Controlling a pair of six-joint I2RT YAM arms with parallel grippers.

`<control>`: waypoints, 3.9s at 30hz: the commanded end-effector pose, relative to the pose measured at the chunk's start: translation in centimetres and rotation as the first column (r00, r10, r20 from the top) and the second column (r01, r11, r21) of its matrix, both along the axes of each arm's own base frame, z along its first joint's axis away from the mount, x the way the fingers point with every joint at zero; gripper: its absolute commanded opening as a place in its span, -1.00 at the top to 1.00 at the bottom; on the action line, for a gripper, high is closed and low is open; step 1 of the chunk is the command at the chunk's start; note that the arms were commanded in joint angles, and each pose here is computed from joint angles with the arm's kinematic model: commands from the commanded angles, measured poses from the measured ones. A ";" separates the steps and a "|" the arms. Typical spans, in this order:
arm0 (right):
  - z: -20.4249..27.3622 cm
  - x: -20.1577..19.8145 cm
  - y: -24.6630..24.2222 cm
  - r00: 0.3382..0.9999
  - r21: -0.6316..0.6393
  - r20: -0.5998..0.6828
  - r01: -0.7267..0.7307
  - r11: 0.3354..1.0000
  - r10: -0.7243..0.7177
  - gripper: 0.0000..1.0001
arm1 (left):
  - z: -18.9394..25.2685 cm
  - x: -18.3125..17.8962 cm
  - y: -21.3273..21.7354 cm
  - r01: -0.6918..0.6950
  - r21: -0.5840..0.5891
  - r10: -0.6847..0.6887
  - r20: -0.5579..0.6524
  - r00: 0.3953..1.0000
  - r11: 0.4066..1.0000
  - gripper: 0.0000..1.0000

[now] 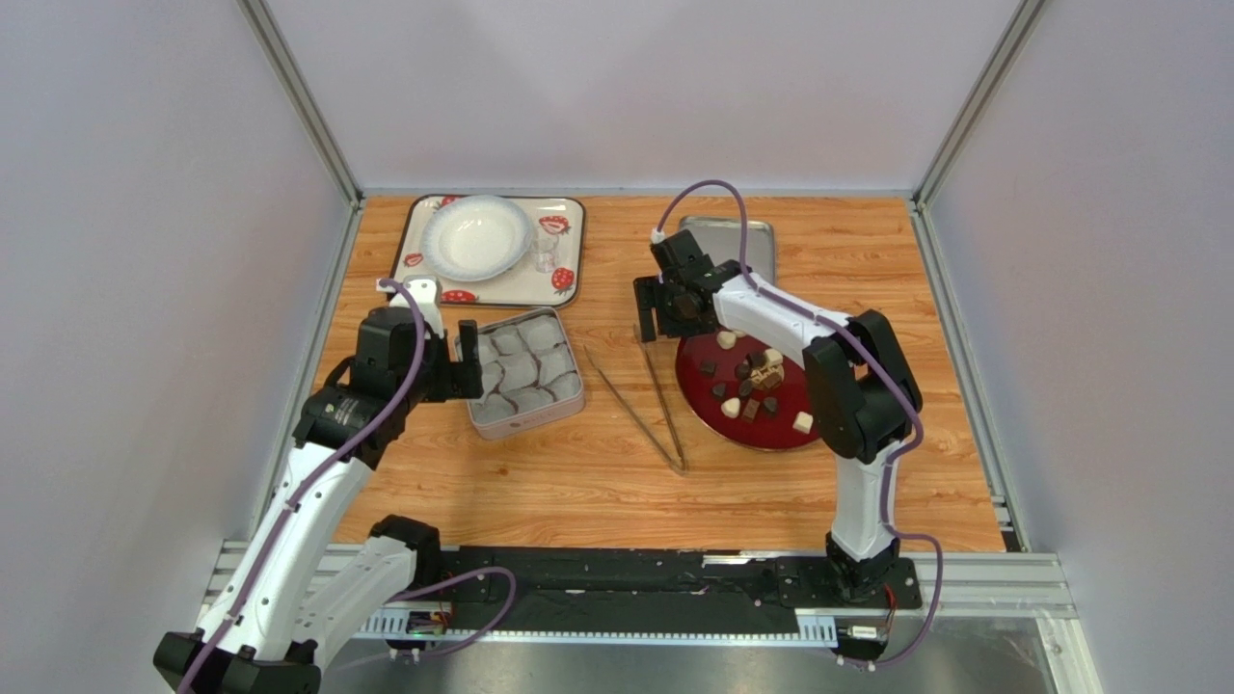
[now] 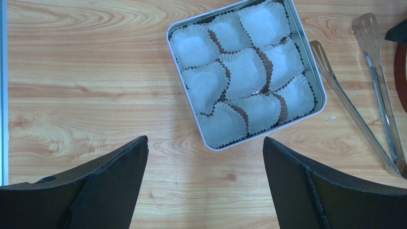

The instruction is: Pack the chocolate

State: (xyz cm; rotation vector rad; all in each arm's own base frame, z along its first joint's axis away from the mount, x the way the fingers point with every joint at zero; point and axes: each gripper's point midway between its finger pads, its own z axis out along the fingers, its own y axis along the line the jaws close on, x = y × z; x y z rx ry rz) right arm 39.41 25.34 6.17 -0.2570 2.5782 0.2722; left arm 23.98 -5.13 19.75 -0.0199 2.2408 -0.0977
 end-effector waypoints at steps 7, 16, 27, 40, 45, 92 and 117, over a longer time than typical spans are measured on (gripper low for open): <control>4.2 -7.8 0.2 0.985 -0.037 0.069 -0.158 0.987 0.160 -0.28 | 0.6 0.3 -0.3 0.028 0.006 -0.028 0.027 0.999 1.000 -0.96; 1.0 -12.4 -0.1 0.986 0.012 0.006 -0.168 0.986 0.168 0.30 | 0.6 0.3 -0.7 0.045 -0.010 -0.045 0.026 0.999 0.999 -0.96; -1.1 -12.4 1.3 0.982 0.035 -0.005 -0.190 0.981 0.191 0.32 | 0.3 0.4 -0.9 0.055 -0.010 -0.055 0.018 0.998 0.998 -0.96; -2.6 -11.8 1.7 0.984 0.004 -0.014 -0.180 0.984 0.180 0.37 | -0.2 0.6 -1.3 0.070 -0.016 -0.070 -0.004 0.998 0.997 -0.96; -2.7 -11.5 1.6 0.986 -0.018 -0.012 -0.166 0.986 0.166 0.72 | -0.2 0.7 -1.8 0.091 -0.036 -0.091 -0.004 0.996 0.995 -0.96; 10.6 -19.2 -1.5 0.979 0.427 0.185 -0.004 0.904 -0.083 1.00 | 3.6 1.5 -25.5 0.336 -0.646 -0.326 0.140 0.935 0.686 -0.71; 9.9 -19.0 -0.3 0.984 0.457 0.160 -0.006 0.889 -0.076 0.97 | 1.3 -0.1 -28.0 0.305 -0.741 -0.356 0.096 0.930 0.598 0.44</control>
